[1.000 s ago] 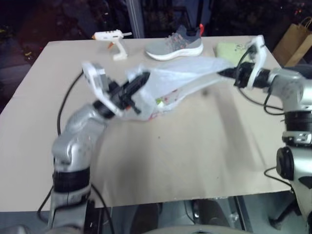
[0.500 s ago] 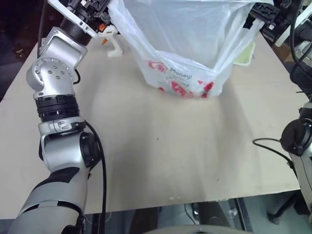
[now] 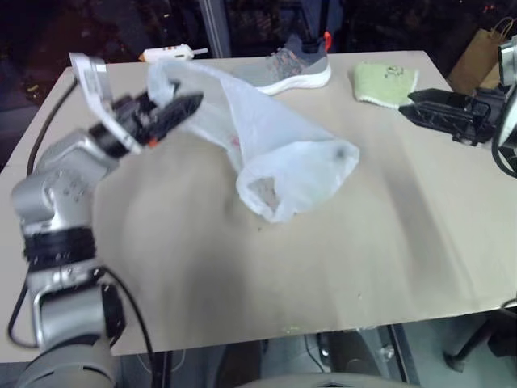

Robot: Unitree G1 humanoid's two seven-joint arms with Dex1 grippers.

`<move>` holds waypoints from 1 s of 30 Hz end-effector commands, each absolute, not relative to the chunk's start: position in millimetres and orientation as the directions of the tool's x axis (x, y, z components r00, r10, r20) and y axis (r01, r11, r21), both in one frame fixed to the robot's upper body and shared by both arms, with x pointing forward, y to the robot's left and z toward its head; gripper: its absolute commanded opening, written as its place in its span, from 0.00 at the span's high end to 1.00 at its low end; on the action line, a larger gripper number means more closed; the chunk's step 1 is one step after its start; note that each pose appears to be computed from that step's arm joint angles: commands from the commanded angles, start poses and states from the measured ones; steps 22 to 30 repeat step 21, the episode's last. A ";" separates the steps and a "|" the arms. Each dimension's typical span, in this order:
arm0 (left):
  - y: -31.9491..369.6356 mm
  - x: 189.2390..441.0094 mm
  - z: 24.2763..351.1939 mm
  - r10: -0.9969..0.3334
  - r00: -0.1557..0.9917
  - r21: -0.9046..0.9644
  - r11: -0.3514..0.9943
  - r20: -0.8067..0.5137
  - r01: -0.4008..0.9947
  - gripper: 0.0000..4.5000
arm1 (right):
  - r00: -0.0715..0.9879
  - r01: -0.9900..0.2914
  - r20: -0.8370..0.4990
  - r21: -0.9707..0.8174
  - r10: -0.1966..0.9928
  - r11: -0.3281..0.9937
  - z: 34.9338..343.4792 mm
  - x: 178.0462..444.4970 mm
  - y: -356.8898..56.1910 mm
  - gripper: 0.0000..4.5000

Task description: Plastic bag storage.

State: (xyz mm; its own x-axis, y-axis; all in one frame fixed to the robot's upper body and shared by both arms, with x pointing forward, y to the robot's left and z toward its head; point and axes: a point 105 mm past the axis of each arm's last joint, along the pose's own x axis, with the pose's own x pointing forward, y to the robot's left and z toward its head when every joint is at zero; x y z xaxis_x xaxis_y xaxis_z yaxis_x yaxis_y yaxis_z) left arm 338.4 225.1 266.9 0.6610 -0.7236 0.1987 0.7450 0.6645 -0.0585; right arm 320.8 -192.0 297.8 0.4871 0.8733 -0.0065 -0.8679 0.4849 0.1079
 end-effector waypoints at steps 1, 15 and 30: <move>234.7 309.3 267.2 -0.752 0.640 -0.034 0.643 0.157 0.765 0.02 | 0.511 -0.858 0.025 0.072 0.859 0.508 299.1 317.5 -203.2 0.00; 273.1 222.4 118.9 -0.456 0.862 -0.048 0.888 -0.223 0.457 0.02 | 0.713 -0.693 -0.130 0.021 0.689 0.721 149.1 301.5 -226.0 0.00; 253.1 224.6 105.5 -0.396 0.901 0.073 0.907 -0.178 0.414 0.02 | 0.703 -0.710 -0.084 -0.020 0.707 0.704 129.3 289.2 -229.5 0.00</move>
